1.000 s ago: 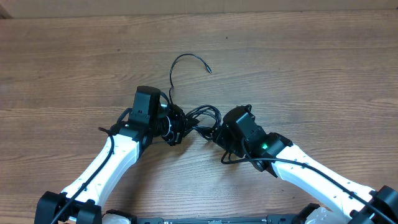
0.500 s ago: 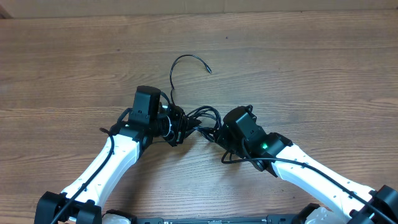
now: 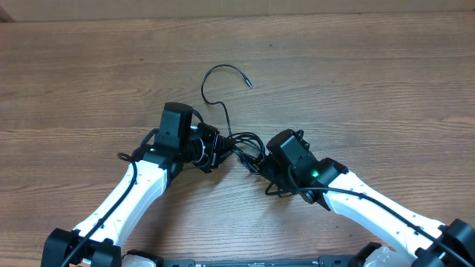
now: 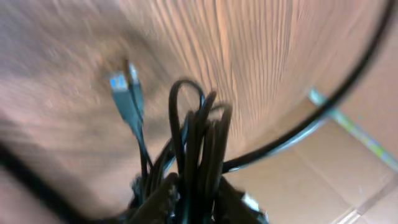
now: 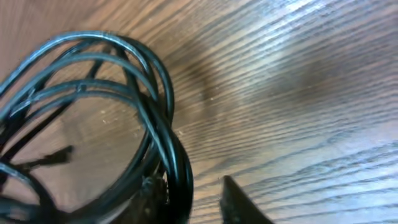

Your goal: Untangle cables

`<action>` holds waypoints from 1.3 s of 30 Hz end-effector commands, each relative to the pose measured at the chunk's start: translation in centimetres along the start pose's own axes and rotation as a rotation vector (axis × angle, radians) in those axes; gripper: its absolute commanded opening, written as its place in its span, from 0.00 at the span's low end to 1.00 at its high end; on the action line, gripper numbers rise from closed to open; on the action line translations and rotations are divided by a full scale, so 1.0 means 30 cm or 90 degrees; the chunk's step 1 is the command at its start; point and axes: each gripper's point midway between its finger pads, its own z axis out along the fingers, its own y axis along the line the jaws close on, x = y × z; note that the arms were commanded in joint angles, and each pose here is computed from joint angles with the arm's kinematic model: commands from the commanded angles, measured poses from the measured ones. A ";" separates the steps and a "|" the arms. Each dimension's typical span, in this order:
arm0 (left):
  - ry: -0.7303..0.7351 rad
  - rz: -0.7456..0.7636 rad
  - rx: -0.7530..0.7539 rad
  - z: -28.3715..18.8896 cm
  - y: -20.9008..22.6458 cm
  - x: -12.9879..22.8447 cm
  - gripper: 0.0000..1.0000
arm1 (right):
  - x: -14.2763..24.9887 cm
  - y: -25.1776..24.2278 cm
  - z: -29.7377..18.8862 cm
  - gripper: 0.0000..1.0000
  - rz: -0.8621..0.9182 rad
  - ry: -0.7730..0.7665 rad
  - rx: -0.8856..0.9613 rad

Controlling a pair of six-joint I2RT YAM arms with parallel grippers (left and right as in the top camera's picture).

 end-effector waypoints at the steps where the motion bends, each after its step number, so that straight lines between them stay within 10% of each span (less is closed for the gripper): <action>1: -0.129 0.065 0.001 -0.038 -0.028 -0.105 0.29 | 0.010 -0.030 0.015 0.30 -0.003 0.003 0.017; 15: -0.164 0.191 -0.176 -0.066 0.169 -0.142 0.81 | 0.009 -0.030 0.015 0.76 -0.003 0.002 0.017; 26: -0.200 0.292 -0.249 -0.050 0.222 -0.111 0.41 | 0.010 -0.031 0.015 0.89 -0.003 0.003 0.018; 39: -0.201 0.242 -0.312 0.025 0.311 -0.109 0.34 | 0.012 -0.036 0.015 0.94 -0.003 0.004 0.022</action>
